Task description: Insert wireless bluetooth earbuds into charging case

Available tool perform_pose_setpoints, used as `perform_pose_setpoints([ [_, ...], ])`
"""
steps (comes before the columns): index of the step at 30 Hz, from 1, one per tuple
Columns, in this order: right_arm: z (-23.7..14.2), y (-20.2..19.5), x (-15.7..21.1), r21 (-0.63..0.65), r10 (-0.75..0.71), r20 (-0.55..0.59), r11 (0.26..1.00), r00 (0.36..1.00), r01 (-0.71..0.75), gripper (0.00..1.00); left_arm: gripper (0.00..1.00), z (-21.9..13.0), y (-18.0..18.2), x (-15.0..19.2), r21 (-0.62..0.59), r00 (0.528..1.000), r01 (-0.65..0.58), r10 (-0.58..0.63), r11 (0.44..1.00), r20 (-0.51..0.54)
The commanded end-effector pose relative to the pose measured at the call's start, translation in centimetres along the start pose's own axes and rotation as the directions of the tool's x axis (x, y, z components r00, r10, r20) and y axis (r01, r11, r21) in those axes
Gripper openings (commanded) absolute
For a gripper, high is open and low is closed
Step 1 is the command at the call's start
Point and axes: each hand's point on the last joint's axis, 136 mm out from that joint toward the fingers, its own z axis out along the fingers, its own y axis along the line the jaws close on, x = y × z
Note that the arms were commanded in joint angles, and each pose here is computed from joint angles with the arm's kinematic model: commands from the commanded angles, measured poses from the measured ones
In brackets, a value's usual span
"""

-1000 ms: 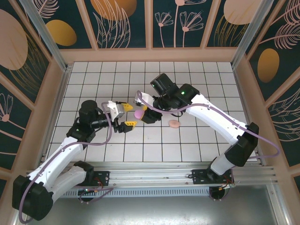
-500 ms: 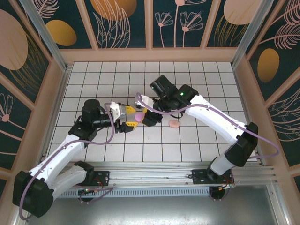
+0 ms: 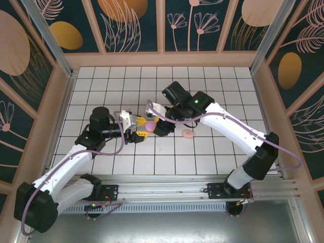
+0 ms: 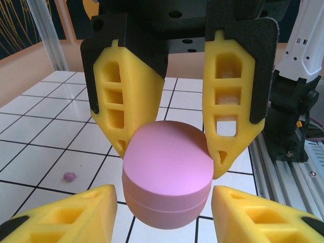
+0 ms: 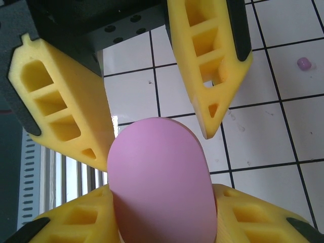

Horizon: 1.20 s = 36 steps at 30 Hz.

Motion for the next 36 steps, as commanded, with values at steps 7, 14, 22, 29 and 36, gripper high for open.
perform_pose_setpoints([
  [7, -1.2, 1.4, -1.2, -0.033, -0.054, 0.055, 0.998, 0.997, 0.056, 0.29, 0.52, 0.3, -0.7, -0.9, 0.045, 0.999, -0.030, 0.029, 0.999, 0.029],
  [14, -1.3, 1.6, -1.5, -0.039, -0.057, 0.069, 0.997, 0.996, 0.060, 0.29, 0.44, 0.4, -0.8, -0.8, 0.051, 0.999, -0.023, 0.022, 0.998, 0.030],
  [22, -1.6, 1.3, -1.9, -0.027, -0.043, 0.092, 0.999, 0.995, 0.045, 0.31, 0.25, 0.3, -0.8, -0.8, 0.049, 0.999, -0.025, 0.023, 0.999, 0.031],
  [29, -2.9, 0.3, -2.7, -0.053, 0.024, 0.203, 0.998, 0.979, -0.013, 0.35, 0.16, 0.2, -1.7, -0.5, 0.079, 0.998, 0.017, -0.022, 0.997, 0.062],
  [36, -4.1, 0.3, -3.3, -0.147, 0.087, 0.276, 0.988, 0.957, -0.047, 0.36, 0.11, -0.5, -2.4, -0.5, 0.061, 0.996, -0.008, 0.002, 0.998, 0.087],
])
